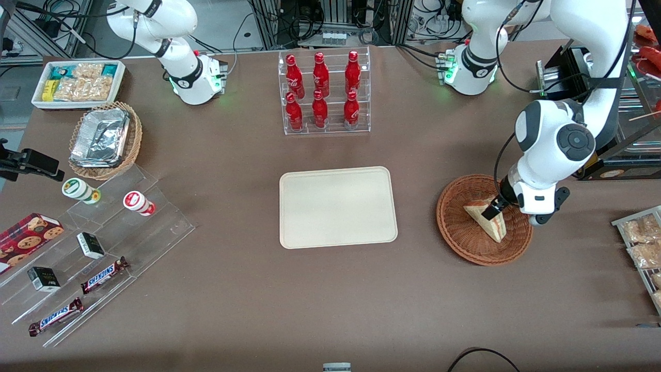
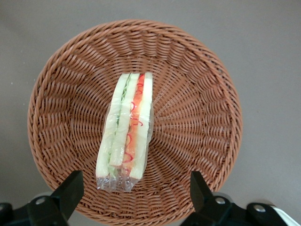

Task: Place sandwich from basket to tray
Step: 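Lower the open left gripper around the sandwich and close it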

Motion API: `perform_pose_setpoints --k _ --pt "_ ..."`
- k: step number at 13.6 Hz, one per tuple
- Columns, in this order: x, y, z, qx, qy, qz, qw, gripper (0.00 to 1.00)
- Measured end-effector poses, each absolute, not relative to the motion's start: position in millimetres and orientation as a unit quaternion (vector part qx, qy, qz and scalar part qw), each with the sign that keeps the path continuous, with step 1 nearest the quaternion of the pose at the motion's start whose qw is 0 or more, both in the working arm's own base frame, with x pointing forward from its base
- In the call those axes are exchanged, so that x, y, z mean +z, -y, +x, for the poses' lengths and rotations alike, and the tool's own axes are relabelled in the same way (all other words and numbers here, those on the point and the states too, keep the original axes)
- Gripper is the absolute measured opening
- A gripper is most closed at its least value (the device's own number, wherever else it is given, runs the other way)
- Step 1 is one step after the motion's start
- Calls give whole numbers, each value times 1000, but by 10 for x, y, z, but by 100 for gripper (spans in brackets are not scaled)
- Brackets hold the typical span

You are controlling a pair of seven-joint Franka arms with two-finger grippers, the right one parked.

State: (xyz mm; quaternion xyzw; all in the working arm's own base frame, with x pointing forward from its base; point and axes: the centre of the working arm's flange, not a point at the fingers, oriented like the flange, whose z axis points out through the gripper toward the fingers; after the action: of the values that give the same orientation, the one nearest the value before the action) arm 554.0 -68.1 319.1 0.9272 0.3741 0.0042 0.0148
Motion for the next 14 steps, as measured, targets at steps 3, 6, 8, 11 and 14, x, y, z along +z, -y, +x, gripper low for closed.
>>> perform_pose_setpoints --k 3,6,8,11,14 --pt "3080 668 5533 -5 -379 925 11 100" --pt "2902 655 5523 -20 -381 924 5 100" --pt "2767 647 5517 -30 -381 924 2 100" --pt "2644 632 5513 -37 -383 923 -1 100" --pt "2600 625 5514 -39 -383 923 -2 86"
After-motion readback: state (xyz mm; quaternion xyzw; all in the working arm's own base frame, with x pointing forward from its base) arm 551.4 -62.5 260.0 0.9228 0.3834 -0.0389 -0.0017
